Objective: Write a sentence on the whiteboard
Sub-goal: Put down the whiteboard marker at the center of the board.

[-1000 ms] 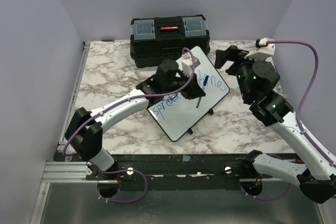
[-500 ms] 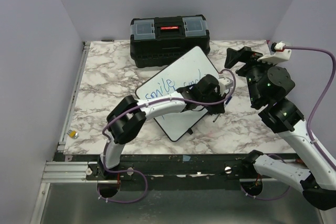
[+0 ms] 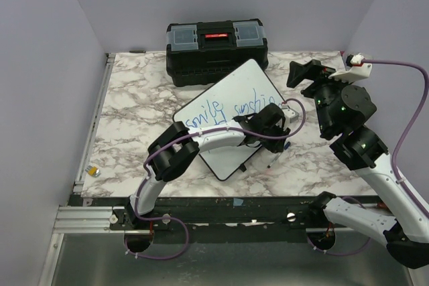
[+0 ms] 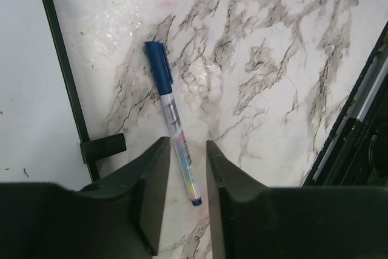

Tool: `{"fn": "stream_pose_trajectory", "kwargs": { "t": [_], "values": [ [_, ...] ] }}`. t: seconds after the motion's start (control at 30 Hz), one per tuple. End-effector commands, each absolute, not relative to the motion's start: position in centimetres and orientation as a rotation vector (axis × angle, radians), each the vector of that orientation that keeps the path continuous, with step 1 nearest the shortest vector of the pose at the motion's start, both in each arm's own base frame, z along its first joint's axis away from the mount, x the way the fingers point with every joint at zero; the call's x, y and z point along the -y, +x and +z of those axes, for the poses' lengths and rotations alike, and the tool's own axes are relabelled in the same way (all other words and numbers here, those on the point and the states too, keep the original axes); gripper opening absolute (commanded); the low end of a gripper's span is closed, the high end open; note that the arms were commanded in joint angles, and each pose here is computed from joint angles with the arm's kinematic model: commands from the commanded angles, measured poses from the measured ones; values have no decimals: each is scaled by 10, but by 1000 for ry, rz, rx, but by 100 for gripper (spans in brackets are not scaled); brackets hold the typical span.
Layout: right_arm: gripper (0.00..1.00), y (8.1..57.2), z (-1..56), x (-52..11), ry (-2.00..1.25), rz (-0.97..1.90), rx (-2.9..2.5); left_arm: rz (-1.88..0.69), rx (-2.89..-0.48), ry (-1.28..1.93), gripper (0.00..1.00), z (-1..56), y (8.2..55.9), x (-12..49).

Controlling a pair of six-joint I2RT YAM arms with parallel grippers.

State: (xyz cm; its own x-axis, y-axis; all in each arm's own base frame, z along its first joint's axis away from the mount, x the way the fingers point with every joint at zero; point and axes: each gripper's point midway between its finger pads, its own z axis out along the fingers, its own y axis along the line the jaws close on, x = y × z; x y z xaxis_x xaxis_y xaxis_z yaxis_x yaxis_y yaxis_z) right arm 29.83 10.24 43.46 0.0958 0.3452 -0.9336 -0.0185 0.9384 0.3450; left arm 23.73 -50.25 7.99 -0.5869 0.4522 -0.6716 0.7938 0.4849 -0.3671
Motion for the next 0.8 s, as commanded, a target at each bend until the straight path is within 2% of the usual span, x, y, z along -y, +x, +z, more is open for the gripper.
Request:
{"fn": "stream_pose_trajectory", "kwargs": {
  "t": [0.0,0.23,0.43,0.67,0.77],
  "values": [
    [100,298,432,-104,275,277,-1455,-935,-2197,1046,38,84,238,512],
    [100,299,431,-107,265,285,-1462,-999,-2121,1044,50,113,232,510],
    [100,299,424,-112,240,310,-1465,-1093,-1904,1100,67,176,214,495],
    [100,294,429,-120,223,390,-1428,-1014,-1713,989,81,252,224,457],
    [100,290,434,-124,210,437,-1390,-987,-1672,936,83,274,231,437]
  ]
}}
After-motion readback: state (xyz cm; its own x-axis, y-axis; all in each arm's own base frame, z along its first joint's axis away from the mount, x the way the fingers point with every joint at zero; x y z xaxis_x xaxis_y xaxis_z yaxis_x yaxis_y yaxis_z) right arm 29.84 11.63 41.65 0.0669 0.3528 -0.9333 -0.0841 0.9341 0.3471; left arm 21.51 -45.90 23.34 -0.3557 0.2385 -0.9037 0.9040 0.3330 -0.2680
